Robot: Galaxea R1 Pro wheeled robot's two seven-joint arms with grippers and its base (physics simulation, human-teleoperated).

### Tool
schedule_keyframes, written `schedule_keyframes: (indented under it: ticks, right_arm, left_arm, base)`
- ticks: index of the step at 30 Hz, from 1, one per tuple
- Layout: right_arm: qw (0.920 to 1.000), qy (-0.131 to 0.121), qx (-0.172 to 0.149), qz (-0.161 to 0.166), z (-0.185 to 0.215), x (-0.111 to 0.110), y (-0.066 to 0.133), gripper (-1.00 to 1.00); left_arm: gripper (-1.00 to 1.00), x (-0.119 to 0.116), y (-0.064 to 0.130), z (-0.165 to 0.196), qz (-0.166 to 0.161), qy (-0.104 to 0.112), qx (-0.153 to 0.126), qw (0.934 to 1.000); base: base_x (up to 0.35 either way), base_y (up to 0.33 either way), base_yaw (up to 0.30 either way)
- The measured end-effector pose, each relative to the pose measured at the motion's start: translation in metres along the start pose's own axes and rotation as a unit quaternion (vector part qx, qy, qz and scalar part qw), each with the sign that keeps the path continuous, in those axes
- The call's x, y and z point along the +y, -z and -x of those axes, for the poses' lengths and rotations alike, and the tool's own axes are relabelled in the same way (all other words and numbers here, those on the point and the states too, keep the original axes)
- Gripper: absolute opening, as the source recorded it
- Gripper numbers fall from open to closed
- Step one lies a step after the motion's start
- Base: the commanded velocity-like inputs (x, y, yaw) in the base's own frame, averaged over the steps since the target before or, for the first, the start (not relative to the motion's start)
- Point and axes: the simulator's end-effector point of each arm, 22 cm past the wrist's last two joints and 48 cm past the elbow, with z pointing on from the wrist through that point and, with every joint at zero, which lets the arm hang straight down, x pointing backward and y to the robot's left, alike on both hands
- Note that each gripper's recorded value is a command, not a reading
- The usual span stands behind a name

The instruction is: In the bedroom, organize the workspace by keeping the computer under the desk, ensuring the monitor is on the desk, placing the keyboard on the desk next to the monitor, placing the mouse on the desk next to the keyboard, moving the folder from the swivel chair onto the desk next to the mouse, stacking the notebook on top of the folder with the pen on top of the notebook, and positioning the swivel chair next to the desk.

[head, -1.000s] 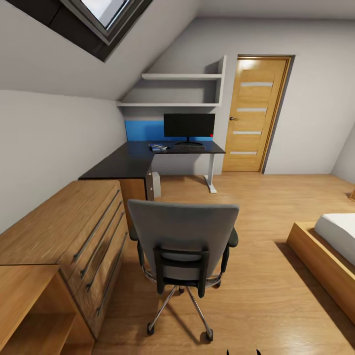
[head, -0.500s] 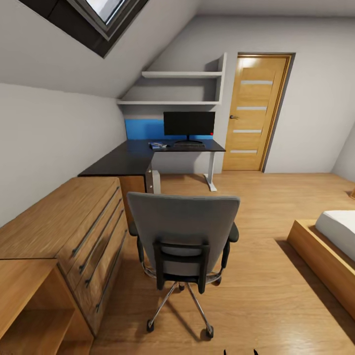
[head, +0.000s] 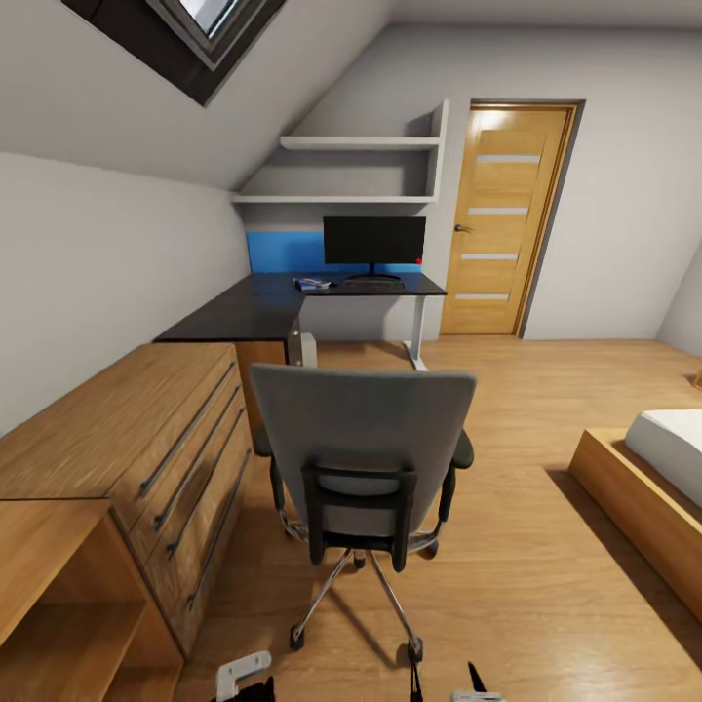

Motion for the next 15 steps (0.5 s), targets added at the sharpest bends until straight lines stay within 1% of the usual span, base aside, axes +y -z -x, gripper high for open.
schedule_keyframes:
  ticks: [3, 4, 6, 8, 9, 10, 11, 12, 13, 15]
  right_arm:
    - [0.9997, -0.017, -0.017, 0.000, 0.014, 0.010, -0.019, 1.00]
    - [0.9994, -0.024, -0.023, -0.004, 0.024, 0.013, -0.032, 1.00]
    - [0.9992, -0.031, -0.024, -0.010, 0.030, 0.015, -0.045, 1.00]
    - [0.9992, -0.034, -0.017, -0.013, 0.033, 0.019, -0.058, 1.00]
    - [0.9994, -0.033, -0.005, -0.011, 0.035, 0.026, -0.069, 1.00]
    - [0.9994, -0.033, 0.004, -0.010, 0.035, 0.029, -0.075, 1.00]
    - [0.9993, -0.029, 0.023, -0.004, 0.035, 0.039, -0.083, 1.00]
    - [0.9991, -0.026, 0.034, -0.002, 0.033, 0.043, -0.088, 1.00]
    - [0.9984, -0.017, 0.054, 0.003, 0.031, 0.050, -0.094, 1.00]
    - [0.9973, -0.007, 0.073, 0.006, 0.027, 0.054, -0.101, 1.00]
  left_arm:
    - [1.00, -0.009, -0.007, 0.009, -0.006, 0.001, -0.005, 1.0000]
    - [1.00, -0.016, -0.009, 0.015, -0.011, 0.001, -0.006, 0.9999]
    - [1.00, -0.023, -0.013, 0.019, -0.016, 0.001, -0.006, 0.9999]
    - [1.00, -0.030, -0.017, 0.023, -0.021, -0.002, -0.007, 0.9998]
    - [1.00, -0.039, -0.018, 0.026, -0.027, -0.007, -0.008, 0.9996]
    - [1.00, -0.044, -0.019, 0.026, -0.030, -0.012, -0.010, 0.9994]
    - [1.00, -0.055, -0.019, 0.028, -0.036, -0.025, -0.014, 0.9989]
    - [1.00, -0.060, -0.019, 0.029, -0.039, -0.034, -0.017, 0.9985]
    - [1.00, -0.069, -0.019, 0.032, -0.044, -0.051, -0.025, 0.9974]
    - [1.00, -0.077, -0.020, 0.034, -0.049, -0.069, -0.034, 0.9958]
  base:
    - [0.000, 0.000, 0.000]
    - [0.000, 0.000, 0.000]
    - [0.000, 0.000, 0.000]
    - [0.000, 0.000, 0.000]
    - [0.000, 0.000, 0.000]
    - [0.000, 0.000, 0.000]
    - [0.000, 0.000, 0.000]
    - [0.000, 0.000, 0.000]
    - [0.000, 0.000, 0.000]
    - [0.000, 0.000, 0.000]
